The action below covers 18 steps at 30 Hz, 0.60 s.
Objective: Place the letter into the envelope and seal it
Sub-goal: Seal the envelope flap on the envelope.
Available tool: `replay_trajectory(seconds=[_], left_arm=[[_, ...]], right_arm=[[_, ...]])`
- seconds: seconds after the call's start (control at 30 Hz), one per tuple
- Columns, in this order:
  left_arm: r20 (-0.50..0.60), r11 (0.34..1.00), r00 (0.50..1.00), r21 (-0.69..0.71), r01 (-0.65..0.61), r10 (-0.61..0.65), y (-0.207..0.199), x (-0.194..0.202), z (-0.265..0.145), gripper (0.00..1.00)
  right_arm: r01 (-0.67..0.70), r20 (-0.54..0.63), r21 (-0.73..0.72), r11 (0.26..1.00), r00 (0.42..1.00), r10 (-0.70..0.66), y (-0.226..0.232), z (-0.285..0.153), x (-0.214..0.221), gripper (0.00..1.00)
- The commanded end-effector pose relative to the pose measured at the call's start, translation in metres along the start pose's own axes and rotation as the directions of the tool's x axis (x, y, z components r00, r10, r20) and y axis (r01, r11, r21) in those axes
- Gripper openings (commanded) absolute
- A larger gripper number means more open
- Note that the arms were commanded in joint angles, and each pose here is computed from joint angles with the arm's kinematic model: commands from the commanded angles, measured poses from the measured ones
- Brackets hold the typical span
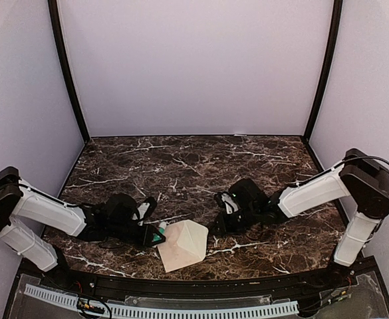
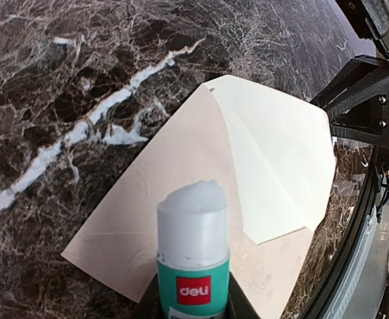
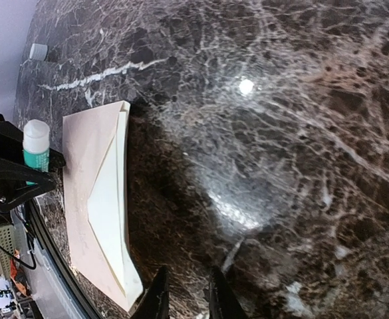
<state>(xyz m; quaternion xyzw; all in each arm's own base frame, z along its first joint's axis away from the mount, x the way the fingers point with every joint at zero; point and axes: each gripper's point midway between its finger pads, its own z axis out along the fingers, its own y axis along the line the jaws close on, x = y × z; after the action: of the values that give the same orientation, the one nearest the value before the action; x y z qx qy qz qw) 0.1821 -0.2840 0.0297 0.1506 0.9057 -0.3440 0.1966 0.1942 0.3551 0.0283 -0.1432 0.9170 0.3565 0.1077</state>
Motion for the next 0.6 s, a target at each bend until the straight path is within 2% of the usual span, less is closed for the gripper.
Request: replay_trajectory(seconds=[0.0, 0.2, 0.57], left_arm=[[-0.012, 1.0, 1.0, 0.018, 0.013, -0.013, 0.004, 0.008, 0.005, 0.0], [-0.041, 1.0, 0.999, -0.004, 0.03, -0.03, 0.015, 0.02, 0.009, 0.0], [-0.038, 0.999, 0.999, -0.014, 0.038, -0.039, 0.016, 0.02, 0.008, 0.0]], right_arm=[[0.042, 0.04, -0.085, 0.995, 0.998, -0.039, 0.028, 0.009, -0.015, 0.18], [0.107, 0.066, -0.23, 0.967, 0.993, -0.095, 0.073, 0.006, -0.02, 0.17], [0.129, -0.006, -0.295, 0.947, 0.991, -0.136, 0.099, 0.038, 0.0, 0.15]])
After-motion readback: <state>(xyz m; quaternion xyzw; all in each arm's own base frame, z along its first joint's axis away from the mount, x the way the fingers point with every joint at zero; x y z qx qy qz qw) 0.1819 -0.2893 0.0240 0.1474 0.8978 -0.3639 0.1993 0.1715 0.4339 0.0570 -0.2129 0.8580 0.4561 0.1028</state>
